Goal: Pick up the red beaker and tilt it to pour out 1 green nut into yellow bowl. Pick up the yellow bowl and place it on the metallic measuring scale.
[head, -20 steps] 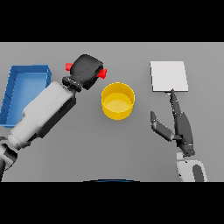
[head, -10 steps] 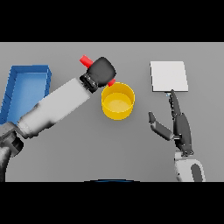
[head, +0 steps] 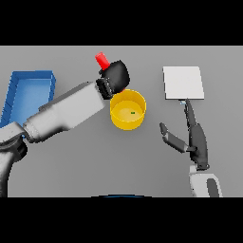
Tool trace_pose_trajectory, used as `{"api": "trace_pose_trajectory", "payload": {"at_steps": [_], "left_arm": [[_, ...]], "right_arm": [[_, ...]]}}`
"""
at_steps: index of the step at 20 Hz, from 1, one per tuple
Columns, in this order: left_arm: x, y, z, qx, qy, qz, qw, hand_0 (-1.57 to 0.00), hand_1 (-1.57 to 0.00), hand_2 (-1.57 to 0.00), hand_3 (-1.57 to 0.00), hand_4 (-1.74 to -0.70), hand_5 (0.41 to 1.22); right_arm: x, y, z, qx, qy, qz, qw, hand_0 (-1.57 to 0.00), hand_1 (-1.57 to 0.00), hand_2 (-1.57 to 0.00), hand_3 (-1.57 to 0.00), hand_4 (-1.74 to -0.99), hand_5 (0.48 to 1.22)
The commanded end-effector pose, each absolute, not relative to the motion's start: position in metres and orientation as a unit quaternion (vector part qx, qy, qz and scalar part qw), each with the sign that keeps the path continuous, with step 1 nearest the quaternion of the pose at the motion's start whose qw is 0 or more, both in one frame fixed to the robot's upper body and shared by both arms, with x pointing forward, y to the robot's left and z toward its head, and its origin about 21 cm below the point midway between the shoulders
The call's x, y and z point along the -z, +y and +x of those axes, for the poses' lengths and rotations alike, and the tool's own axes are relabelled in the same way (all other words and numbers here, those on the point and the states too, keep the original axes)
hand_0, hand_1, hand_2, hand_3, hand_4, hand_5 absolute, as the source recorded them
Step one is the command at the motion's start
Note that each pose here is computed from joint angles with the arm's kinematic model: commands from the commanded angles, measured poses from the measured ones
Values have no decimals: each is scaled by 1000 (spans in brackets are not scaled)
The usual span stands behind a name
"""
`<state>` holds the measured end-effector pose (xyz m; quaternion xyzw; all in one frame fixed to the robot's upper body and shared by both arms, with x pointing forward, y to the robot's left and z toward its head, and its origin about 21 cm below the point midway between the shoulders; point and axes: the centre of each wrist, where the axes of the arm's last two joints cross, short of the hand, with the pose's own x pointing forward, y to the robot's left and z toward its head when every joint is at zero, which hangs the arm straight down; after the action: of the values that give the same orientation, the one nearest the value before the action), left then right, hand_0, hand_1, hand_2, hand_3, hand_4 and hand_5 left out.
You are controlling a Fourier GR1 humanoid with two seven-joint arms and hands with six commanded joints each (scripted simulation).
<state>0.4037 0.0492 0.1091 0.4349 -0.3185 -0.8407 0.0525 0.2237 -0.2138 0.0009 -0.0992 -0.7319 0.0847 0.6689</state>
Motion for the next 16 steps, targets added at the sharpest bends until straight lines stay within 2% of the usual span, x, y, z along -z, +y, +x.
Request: {"api": "trace_pose_trajectory", "payload": {"at_steps": [1, 6, 10, 14, 15, 16], "left_arm": [[-110, 46, 405, 845, -306, 438, 38, -1571, -1571, -1571, -1566, -1737, 1221], [-114, 33, 407, 854, -268, 444, -29, -1571, -1571, -1571, -1569, -1734, 1221], [-118, 33, 407, 857, -247, 446, -73, -1571, -1571, -1571, -1570, -1734, 1221], [-161, 31, 421, 842, -262, 467, -68, -1571, -1571, -1571, -1571, -1729, 1221], [-178, 35, 427, 832, -271, 481, -64, -1571, -1571, -1571, -1494, -1727, 1221], [-193, 37, 432, 821, -274, 498, -50, -1571, -1571, -1399, -1509, -1676, 1221]], "right_arm": [[0, -215, 222, -90, -732, -109, 666, 1, 1, 1, 1, -1250, 583], [-1, -213, 223, -92, -740, -112, 657, 1, 1, 1, 1, -1204, 591], [-1, -212, 223, -97, -743, -116, 652, 1, 1, 1, 1, -1210, 594], [-2, -208, 227, -97, -742, -113, 653, 1, 1, 1, 1, -1209, 592], [-2, -209, 228, -98, -743, -119, 651, 1, 1, 1, 1, -1203, 592], [-2, -209, 226, -97, -743, -119, 651, 1, 1, 1, 1, -1201, 592]]}}
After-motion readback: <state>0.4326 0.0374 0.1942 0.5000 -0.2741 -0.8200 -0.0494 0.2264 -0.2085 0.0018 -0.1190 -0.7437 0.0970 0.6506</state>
